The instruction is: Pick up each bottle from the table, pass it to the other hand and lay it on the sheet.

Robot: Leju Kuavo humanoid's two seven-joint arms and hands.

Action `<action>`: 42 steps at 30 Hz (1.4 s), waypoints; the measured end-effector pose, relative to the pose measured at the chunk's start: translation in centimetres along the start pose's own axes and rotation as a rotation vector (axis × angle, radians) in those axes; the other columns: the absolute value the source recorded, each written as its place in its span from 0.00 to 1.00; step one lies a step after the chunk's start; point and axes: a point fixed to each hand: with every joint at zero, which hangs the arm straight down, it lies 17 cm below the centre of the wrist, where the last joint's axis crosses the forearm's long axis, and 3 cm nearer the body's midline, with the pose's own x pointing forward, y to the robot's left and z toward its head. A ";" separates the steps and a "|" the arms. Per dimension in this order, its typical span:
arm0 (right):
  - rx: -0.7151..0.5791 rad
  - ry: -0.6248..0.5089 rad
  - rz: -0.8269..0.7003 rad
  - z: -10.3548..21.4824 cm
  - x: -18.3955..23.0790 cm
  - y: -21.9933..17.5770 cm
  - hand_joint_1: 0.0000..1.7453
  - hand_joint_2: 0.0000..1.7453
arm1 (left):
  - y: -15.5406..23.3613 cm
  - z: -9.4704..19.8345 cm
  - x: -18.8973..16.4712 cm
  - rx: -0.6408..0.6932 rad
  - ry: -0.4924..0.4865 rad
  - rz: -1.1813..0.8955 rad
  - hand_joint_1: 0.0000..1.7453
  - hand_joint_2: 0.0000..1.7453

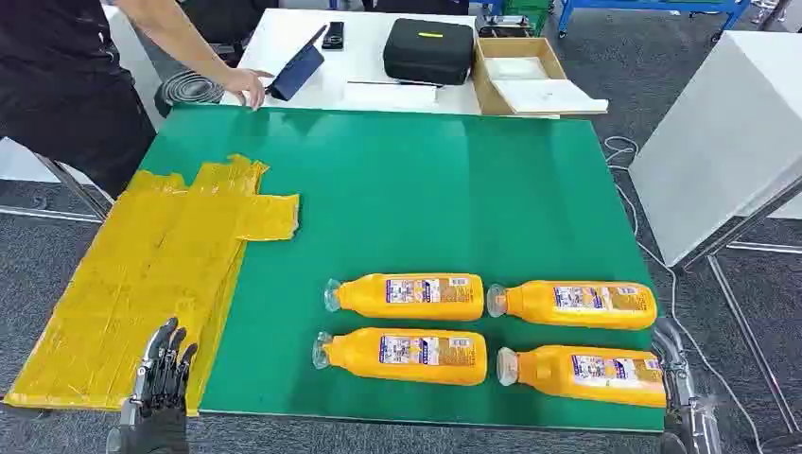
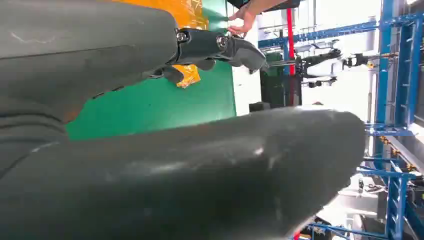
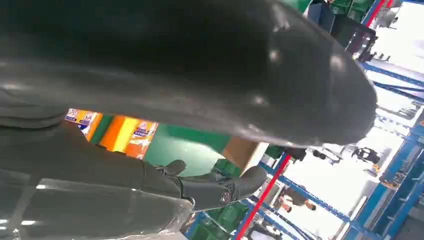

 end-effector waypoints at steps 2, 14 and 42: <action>0.002 0.000 0.000 0.1 0.0 0.0 0.00 0.00 | -0.1 0.1 0.0 -0.004 0.003 0.000 0.00 0.00; -0.006 -0.015 -0.009 0.7 0.2 -0.3 0.00 1.00 | 0.9 0.9 0.2 0.030 0.001 -0.015 0.00 0.00; 0.311 0.093 0.287 1.3 -4.8 2.8 0.00 1.00 | 2.6 -4.6 -2.6 0.012 0.008 -0.078 0.00 0.00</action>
